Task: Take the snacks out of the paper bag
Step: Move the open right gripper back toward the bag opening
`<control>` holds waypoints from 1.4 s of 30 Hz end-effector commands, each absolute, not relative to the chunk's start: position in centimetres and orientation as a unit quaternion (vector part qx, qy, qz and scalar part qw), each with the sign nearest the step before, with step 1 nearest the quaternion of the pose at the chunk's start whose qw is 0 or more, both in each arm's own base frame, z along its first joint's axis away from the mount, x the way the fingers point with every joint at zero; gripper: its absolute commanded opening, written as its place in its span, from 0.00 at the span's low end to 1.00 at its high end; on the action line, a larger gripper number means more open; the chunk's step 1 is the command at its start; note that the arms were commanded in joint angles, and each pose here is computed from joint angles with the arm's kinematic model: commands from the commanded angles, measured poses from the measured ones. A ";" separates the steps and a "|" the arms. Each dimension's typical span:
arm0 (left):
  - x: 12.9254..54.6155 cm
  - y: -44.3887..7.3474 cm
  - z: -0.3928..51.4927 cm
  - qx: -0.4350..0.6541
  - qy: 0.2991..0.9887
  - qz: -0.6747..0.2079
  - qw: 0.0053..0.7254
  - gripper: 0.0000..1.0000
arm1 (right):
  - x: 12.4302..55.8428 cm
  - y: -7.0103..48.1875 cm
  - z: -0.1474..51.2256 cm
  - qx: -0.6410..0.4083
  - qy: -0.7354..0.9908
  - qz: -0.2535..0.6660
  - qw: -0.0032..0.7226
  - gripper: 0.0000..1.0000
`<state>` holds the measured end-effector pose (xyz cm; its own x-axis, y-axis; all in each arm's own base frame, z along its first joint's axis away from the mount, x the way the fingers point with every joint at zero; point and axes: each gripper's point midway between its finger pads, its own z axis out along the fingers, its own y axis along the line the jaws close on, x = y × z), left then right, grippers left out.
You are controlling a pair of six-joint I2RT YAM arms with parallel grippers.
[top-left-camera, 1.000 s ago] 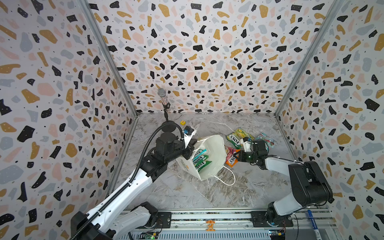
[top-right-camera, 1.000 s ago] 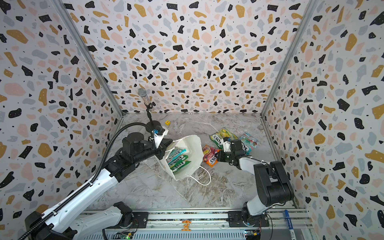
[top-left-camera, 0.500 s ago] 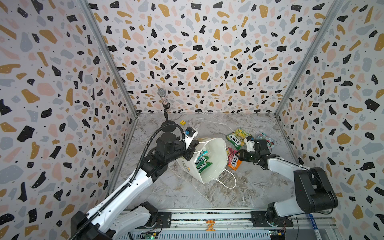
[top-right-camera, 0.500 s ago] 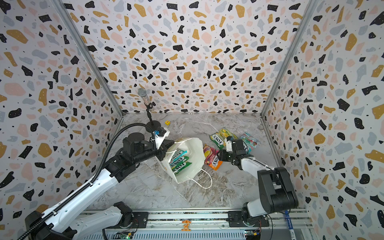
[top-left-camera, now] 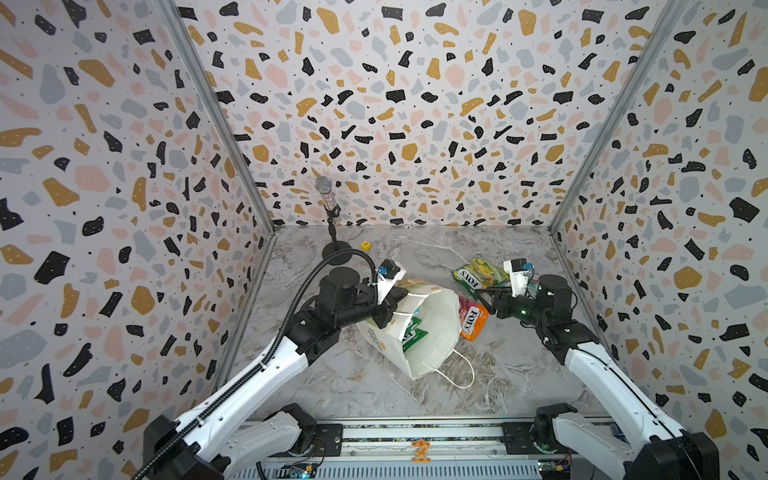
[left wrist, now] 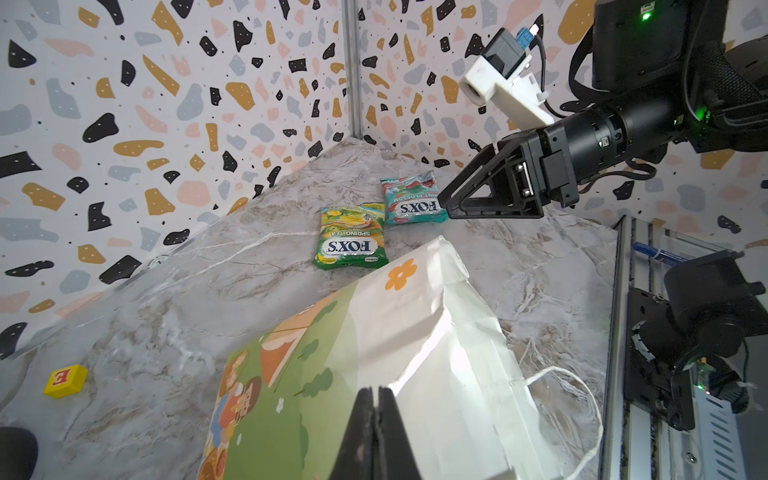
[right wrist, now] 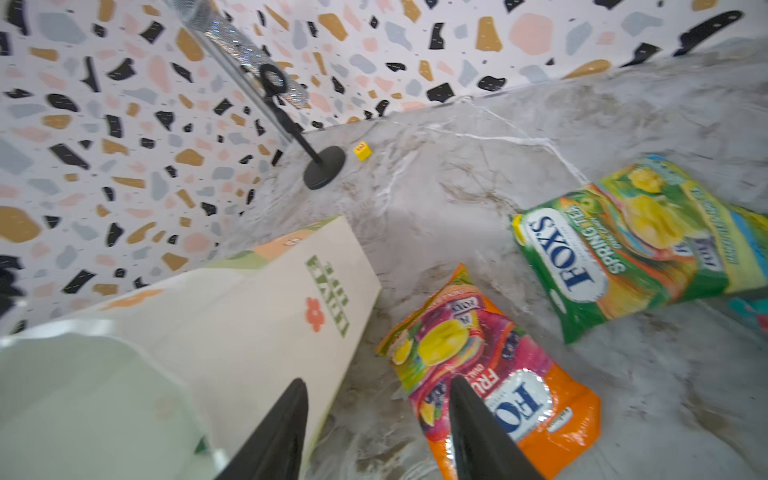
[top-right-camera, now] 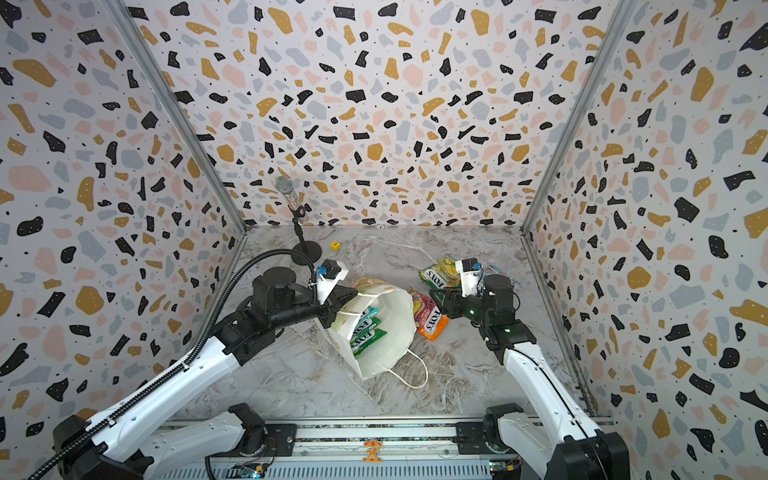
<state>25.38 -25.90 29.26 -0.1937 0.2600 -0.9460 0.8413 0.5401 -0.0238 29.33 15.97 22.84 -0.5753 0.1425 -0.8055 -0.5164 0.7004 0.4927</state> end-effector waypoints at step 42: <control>25.6 -25.8 29.7 0.374 0.714 -0.285 0.518 0.00 | 23.8 20.8 18.0 -0.182 0.839 0.325 0.397 0.56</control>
